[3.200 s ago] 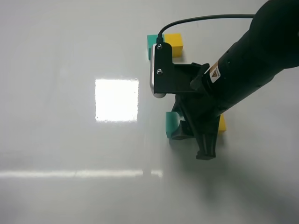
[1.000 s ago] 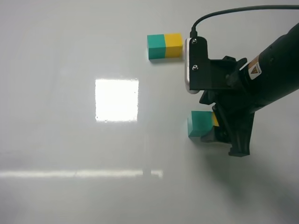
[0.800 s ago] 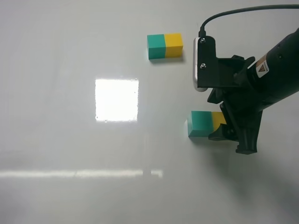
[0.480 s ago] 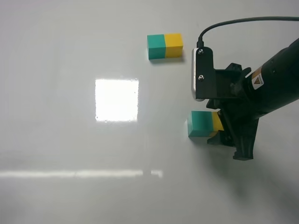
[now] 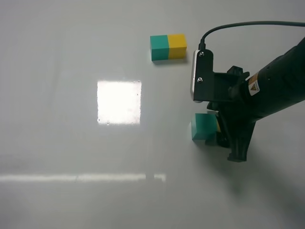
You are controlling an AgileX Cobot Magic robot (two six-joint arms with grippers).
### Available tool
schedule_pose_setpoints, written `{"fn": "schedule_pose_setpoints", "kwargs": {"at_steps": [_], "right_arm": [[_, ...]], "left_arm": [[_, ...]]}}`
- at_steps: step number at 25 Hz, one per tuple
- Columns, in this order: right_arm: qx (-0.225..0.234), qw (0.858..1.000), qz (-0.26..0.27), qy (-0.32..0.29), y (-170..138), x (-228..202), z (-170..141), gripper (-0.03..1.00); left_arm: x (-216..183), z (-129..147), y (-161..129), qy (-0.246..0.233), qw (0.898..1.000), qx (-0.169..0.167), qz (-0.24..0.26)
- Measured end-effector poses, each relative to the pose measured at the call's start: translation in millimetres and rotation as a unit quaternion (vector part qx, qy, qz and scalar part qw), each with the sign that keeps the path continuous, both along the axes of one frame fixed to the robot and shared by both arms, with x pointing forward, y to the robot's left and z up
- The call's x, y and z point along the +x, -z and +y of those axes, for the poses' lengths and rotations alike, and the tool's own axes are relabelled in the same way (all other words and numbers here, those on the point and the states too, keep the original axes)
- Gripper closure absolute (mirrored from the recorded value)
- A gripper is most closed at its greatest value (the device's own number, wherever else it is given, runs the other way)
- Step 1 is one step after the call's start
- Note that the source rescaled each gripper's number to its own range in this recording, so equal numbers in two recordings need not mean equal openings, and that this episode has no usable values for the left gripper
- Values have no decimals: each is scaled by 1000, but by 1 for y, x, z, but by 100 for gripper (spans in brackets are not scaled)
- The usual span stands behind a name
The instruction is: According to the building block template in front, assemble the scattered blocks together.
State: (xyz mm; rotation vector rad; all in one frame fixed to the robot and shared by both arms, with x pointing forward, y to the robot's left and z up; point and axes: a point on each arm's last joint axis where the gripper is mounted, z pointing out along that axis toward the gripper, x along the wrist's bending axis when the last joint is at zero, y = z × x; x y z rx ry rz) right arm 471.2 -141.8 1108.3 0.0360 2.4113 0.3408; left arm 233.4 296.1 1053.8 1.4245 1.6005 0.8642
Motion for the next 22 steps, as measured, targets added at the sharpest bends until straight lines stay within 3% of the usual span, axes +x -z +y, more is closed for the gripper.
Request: {"fn": "schedule_pose_setpoints", "kwargs": {"at_steps": [3,5,10,22], "right_arm": [[1,1000,4,3,2,1,1,34],[2,1000,4,4,2,1,1,42],[2,1000,9,7,3,0,0,95],[0,1000,14,9,3,0,0,97]], "left_arm": [[0,0,0,0,1000,0,0],[0,0,0,0,1000,0,0],[0,0,0,0,1000,0,0],[0,0,0,0,1000,0,0]]}}
